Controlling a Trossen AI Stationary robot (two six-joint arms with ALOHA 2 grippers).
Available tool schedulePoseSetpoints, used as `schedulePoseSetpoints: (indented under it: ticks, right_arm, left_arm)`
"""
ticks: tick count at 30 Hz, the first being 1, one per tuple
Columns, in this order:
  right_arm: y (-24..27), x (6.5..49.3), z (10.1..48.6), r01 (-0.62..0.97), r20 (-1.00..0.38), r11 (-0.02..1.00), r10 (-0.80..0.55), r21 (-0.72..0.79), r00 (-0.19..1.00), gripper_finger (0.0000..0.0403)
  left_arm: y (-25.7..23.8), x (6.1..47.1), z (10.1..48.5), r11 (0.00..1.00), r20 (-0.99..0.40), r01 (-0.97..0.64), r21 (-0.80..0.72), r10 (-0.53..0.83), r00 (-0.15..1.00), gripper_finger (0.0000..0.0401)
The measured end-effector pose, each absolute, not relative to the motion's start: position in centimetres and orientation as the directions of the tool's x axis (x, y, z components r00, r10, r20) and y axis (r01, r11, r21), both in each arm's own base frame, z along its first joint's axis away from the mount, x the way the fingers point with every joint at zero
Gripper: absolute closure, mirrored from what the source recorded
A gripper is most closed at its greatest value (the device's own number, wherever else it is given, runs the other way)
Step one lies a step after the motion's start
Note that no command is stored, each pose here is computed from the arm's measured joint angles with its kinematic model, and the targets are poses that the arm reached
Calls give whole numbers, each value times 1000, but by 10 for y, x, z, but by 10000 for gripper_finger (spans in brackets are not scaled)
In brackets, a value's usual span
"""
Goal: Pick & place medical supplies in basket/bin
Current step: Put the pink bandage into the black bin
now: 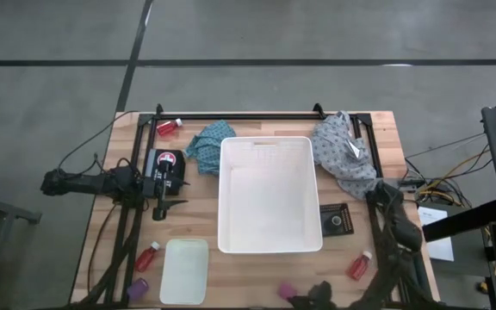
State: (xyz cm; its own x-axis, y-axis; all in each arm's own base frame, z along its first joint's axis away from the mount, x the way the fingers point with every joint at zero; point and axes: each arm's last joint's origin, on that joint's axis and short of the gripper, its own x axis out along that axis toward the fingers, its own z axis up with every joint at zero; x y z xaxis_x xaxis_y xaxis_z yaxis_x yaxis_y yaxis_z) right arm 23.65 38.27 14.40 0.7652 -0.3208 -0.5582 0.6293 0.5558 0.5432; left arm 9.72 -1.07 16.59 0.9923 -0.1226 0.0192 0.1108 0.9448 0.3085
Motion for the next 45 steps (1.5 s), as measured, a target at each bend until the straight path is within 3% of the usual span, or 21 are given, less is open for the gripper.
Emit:
schedulePoseSetpoints:
  ticks: [10, 22, 30, 36, 45]
  right_arm:
    - [398, 192, 178, 550, -557, 626, -215, 552, 803, 376]
    - [378, 189, 240, 635, -735, 532, -34, 561, 678, 376]
    - [337, 165, 277, 687, -795, 621, -163, 377, 584, 376]
    - [295, 147, 311, 740, -819, 629, -281, 237, 501, 376]
    - [255, 142, 316, 686, -907, 724, -241, 69, 346, 376]
  left_arm:
    - [-11, 97, 166, 945, 19, 110, 309, -122, 992, 148]
    - [-11, 97, 166, 945, 19, 111, 309, -123, 992, 148]
    - [-11, 97, 166, 945, 19, 111, 309, -123, 992, 148]
    - [-11, 97, 166, 945, 19, 111, 308, -123, 992, 148]
    - [-11, 97, 166, 945, 19, 111, 309, -123, 992, 148]
